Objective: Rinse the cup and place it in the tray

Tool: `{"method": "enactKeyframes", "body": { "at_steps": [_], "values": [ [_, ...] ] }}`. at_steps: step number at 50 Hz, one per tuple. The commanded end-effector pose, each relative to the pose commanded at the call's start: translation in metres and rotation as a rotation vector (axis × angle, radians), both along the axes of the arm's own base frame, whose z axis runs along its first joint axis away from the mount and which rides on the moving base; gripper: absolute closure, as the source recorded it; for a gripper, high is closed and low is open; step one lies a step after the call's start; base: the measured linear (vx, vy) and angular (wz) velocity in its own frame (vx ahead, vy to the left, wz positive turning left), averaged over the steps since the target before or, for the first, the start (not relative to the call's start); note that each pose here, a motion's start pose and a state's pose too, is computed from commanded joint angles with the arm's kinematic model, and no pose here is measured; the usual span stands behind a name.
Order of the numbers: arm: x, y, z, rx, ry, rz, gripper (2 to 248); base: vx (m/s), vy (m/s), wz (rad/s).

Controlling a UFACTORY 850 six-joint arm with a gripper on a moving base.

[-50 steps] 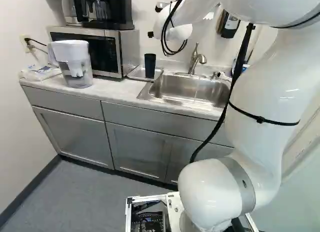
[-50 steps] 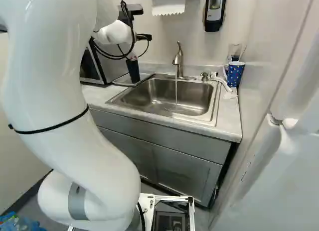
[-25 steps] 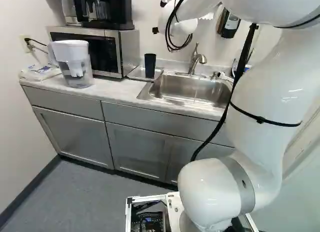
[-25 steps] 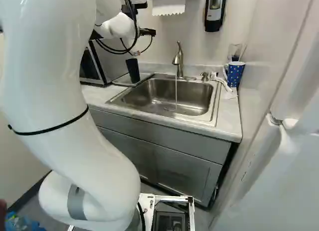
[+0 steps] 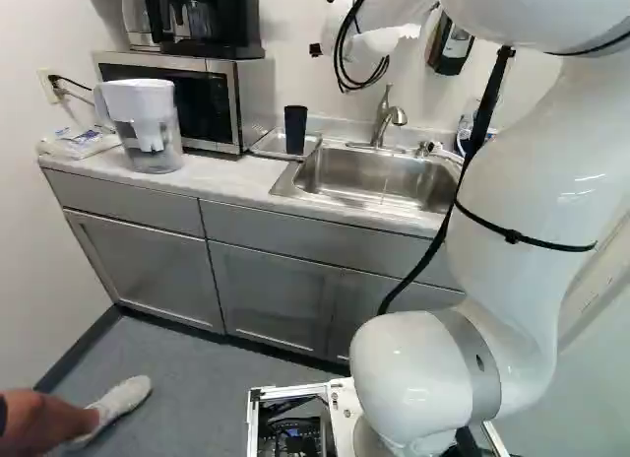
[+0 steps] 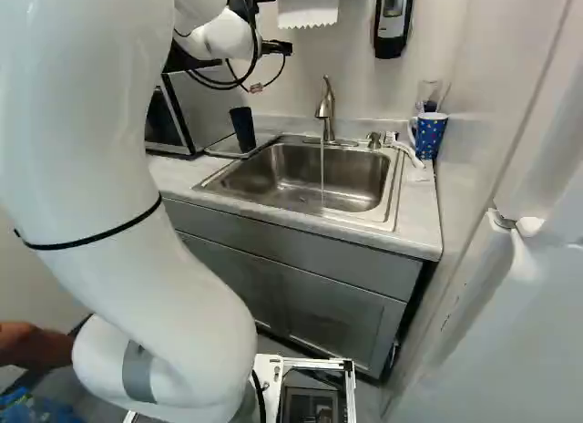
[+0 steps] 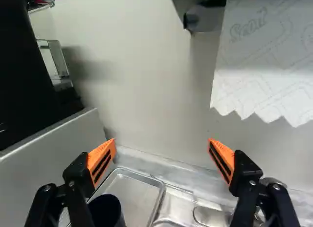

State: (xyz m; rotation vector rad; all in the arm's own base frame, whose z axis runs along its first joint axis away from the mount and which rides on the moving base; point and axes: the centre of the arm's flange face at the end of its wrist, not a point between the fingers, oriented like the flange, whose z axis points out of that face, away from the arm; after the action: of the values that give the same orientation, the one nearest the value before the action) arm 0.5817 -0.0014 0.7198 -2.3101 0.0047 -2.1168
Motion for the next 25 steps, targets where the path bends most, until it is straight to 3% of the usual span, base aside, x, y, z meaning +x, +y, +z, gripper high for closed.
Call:
{"method": "enactKeyframes", "body": {
  "at_steps": [9,25],
  "values": [
    [-0.001,-0.007,0.01,0.0,-0.014,-0.012,3,0.0,0.0,0.0],
    [0.0,-0.019,0.009,0.0,-0.003,-0.032,3,0.0,0.0,0.0]
  ]
}}
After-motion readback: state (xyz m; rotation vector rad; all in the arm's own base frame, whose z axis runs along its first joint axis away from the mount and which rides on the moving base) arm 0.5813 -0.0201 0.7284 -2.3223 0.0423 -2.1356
